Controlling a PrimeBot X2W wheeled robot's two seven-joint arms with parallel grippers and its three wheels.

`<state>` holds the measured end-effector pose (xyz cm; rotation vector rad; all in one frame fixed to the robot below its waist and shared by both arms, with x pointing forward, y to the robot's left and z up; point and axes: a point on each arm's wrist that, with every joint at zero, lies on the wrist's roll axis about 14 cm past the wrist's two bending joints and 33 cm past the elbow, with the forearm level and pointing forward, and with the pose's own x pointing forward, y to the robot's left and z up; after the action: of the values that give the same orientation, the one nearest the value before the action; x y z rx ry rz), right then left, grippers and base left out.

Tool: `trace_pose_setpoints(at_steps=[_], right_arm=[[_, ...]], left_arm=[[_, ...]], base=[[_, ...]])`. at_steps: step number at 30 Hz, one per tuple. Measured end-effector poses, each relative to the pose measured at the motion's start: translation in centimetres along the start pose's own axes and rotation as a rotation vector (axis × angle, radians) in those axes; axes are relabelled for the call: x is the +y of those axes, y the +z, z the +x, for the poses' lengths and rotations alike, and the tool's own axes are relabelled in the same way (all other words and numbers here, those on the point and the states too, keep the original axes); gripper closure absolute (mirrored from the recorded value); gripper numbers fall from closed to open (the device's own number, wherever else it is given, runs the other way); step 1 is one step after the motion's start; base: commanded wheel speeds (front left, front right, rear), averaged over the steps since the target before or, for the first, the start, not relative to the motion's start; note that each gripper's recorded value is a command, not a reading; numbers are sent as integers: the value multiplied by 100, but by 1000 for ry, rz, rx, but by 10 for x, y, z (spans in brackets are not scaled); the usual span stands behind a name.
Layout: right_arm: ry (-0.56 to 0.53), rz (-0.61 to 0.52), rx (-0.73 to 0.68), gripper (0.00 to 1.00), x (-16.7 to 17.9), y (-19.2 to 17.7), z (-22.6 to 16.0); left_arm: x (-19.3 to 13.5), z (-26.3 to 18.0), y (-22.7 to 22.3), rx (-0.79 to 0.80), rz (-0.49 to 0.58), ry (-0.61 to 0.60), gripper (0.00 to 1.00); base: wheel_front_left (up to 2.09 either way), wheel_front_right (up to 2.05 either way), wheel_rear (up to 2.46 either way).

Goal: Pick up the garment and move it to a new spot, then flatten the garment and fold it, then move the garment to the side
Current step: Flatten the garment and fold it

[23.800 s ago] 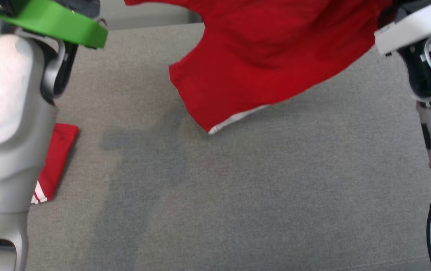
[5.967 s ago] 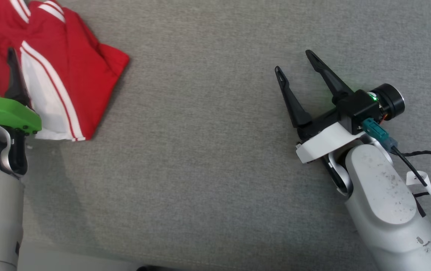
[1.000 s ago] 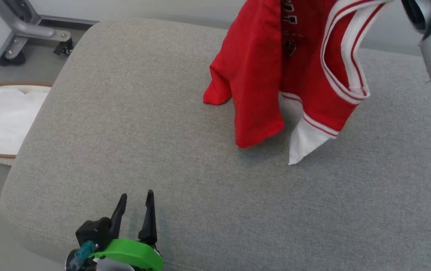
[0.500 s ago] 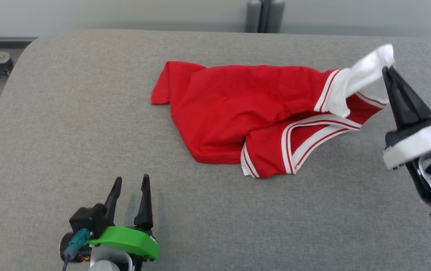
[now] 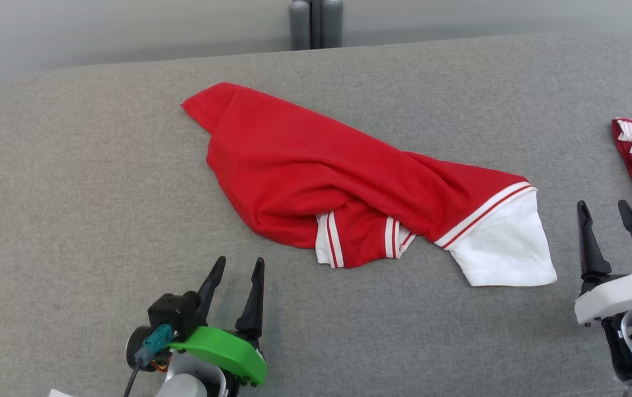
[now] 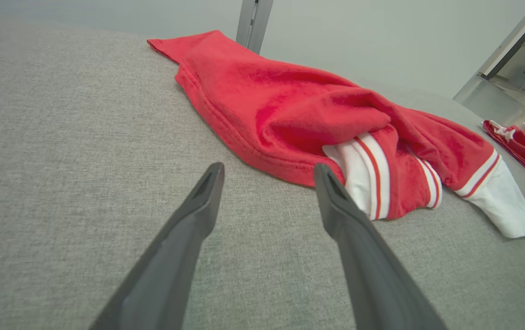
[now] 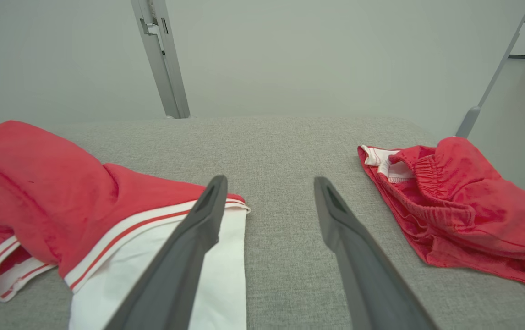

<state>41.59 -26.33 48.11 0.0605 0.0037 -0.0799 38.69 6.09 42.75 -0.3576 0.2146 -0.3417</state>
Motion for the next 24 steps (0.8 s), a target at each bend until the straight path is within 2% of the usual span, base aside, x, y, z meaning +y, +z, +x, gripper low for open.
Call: trace_pose_setpoints(at_steps=[15,19,20,21,22,24], right_arm=[[8,16,-32,0,16,0,23],[5,4,-12,0,14,-7,22],[2,3,-8,0,13,-8,21],[-3,2,-5,0,12,-9,21],[-5,1,-3,0,11,-9,20],[-13,-7,0,0,8,-9,18]], left_arm=[[-18,54,-25,99,13,-114,0],[-22,58,-53,191,27,-139,0],[-21,59,-58,208,27,-135,11],[-19,61,-64,227,23,-124,65],[-20,63,-65,232,29,-125,100],[-18,67,-67,238,29,-115,100]], base=[[0,0,0],[0,0,0],[0,0,0],[0,0,0],[0,0,0],[0,0,0]])
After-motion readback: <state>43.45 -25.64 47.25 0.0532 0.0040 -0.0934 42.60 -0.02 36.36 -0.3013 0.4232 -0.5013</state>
